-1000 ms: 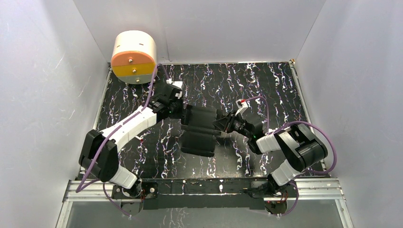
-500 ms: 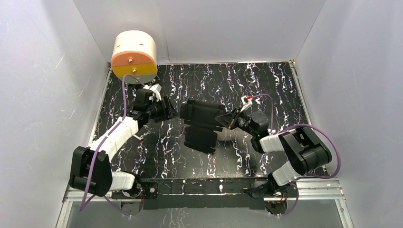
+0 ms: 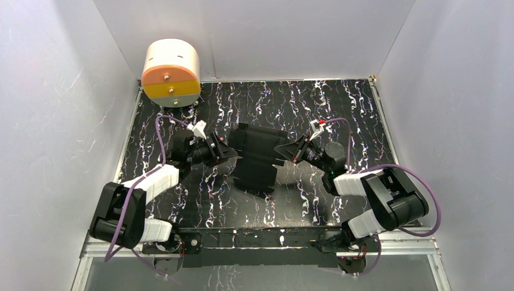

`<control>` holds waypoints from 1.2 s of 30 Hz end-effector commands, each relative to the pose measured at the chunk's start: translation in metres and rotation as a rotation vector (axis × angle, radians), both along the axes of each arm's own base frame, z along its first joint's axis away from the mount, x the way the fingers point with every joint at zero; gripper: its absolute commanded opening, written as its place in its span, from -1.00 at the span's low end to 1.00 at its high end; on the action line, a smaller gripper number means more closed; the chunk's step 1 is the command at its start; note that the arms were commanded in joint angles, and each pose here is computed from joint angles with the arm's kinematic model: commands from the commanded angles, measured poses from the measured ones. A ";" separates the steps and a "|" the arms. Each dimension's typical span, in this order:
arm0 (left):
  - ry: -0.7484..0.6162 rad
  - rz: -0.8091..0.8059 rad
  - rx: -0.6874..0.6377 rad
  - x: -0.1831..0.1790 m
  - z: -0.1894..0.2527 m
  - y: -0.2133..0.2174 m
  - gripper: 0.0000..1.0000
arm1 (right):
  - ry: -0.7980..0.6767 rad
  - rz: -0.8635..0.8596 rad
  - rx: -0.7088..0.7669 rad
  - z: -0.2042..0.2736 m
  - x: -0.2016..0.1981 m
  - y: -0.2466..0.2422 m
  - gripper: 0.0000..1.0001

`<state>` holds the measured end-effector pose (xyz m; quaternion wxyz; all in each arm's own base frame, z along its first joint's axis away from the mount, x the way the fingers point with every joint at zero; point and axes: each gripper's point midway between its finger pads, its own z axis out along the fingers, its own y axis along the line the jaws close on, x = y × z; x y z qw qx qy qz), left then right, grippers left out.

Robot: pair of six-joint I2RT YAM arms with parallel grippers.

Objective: Fold the paper box
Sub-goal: Fold the paper box at the center of the board.

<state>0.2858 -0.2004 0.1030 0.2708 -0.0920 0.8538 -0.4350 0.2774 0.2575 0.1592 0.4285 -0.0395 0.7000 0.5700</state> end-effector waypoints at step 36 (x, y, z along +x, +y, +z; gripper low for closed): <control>-0.364 -0.077 -0.104 -0.006 0.066 -0.033 -0.63 | -0.051 0.028 0.063 0.034 -0.005 0.002 -0.90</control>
